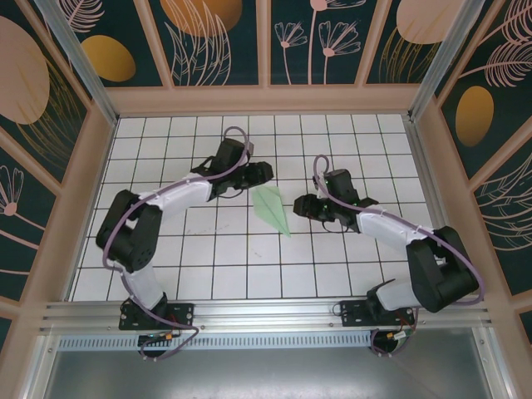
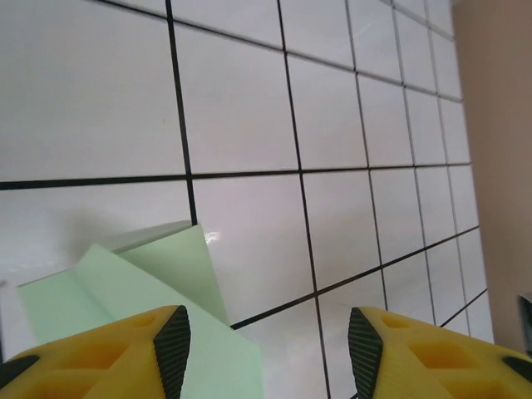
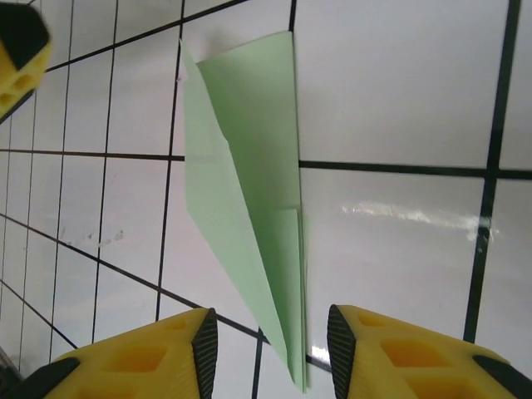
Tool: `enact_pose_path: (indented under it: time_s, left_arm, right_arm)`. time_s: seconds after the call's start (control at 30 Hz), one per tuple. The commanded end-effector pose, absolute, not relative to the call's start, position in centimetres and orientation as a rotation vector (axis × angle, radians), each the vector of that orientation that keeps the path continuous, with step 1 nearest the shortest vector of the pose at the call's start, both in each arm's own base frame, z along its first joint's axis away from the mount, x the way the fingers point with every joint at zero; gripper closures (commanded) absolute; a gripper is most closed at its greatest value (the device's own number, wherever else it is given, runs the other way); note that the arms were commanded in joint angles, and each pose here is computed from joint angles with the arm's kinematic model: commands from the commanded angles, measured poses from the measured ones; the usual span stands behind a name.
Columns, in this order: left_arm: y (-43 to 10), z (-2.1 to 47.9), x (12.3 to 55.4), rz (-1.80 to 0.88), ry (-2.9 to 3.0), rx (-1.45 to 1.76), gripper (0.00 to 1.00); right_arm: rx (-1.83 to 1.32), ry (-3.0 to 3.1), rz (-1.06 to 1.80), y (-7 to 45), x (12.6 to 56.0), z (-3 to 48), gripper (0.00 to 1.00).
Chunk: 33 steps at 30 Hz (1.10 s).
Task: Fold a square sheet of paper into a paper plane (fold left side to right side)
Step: Turn over the paper at the center of the table.
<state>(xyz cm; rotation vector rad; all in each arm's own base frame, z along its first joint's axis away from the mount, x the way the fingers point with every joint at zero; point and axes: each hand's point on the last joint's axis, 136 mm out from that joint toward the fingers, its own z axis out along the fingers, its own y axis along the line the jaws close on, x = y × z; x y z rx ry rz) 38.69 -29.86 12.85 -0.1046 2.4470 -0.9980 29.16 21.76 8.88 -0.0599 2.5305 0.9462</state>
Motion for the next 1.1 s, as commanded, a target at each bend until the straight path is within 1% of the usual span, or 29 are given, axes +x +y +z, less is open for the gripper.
enact_pose_path:
  time_s: [0.0,0.07,0.1,0.23,0.57,0.7,0.73,0.93,1.07]
  left_arm:
    - [-28.6,10.1,36.8,-1.002,2.497,-0.201,0.44]
    - [-28.8,9.6,36.3,-1.050,2.492,-0.219,0.44]
    - [-28.6,8.6,35.7,-1.056,2.511,-0.233,0.44]
    - [-29.4,7.8,35.7,-1.119,2.514,-0.239,0.45]
    - [-29.9,4.4,36.0,-1.115,2.585,-0.292,0.48]
    - [-30.2,3.8,35.8,-1.128,2.600,-0.289,0.48]
    - [-30.7,4.6,36.4,-1.147,2.577,-0.279,0.48]
    - [-31.4,4.4,36.5,-1.167,2.581,-0.263,0.52]
    - [-31.6,4.0,36.6,-1.157,2.592,-0.268,0.52]
  right_arm:
    - [-0.166,2.455,1.016,22.3,29.7,8.9,0.56]
    - [-0.174,2.442,1.032,22.3,29.8,8.9,0.56]
    - [-0.176,2.442,1.037,22.3,29.7,8.8,0.56]
    - [-0.172,2.455,1.049,22.2,29.2,8.5,0.56]
    - [-0.129,2.464,1.055,21.6,28.2,8.7,0.56]
    - [-0.130,2.457,1.047,21.4,28.1,9.2,0.56]
    - [-0.130,2.457,1.044,21.3,28.1,9.3,0.56]
    - [-0.121,2.466,1.040,21.1,28.0,9.2,0.55]
    - [-0.115,2.469,1.036,21.0,28.0,9.1,0.56]
